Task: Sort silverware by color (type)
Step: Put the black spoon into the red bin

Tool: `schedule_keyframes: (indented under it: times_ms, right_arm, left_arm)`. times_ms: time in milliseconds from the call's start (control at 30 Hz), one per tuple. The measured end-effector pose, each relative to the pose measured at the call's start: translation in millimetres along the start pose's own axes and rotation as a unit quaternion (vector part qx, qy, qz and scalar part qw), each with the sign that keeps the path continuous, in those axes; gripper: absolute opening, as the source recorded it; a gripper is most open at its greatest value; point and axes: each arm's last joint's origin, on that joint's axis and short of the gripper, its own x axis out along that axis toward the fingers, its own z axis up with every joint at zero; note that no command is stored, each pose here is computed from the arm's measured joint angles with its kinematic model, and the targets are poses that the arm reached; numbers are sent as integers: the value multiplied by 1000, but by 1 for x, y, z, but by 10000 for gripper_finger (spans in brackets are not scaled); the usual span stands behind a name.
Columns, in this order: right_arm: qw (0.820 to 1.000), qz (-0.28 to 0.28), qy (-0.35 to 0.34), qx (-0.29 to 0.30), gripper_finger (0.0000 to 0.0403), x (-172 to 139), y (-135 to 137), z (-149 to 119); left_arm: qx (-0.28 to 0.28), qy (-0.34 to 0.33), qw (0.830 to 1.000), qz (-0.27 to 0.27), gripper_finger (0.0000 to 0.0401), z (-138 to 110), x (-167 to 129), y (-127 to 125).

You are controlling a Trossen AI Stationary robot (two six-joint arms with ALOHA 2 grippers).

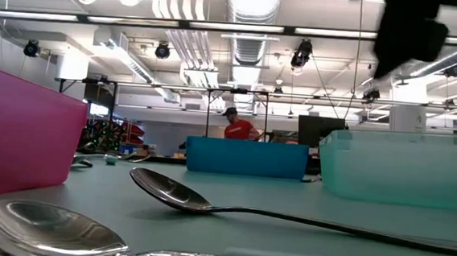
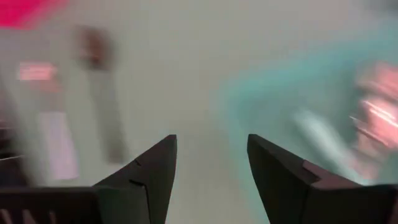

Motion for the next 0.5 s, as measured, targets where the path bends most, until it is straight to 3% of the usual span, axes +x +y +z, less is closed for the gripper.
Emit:
schedule_keyframes:
  times_ms: [100, 200, 500]
  right_arm:
    - [995, 73, -41, -48, 180, 11, 32, 3]
    - [991, 97, -52, -78, 176, 31, 59, 2]
    - [987, 29, 12, -157, 176, 107, 103, -7]
  left_arm:
    - [-6, -4, 1000, -7, 131, 1, 0, -2]
    - [-10, -8, 1000, -13, 131, 2, 0, -3]
    - [-7, -10, 1000, -19, 131, 2, 0, -4]
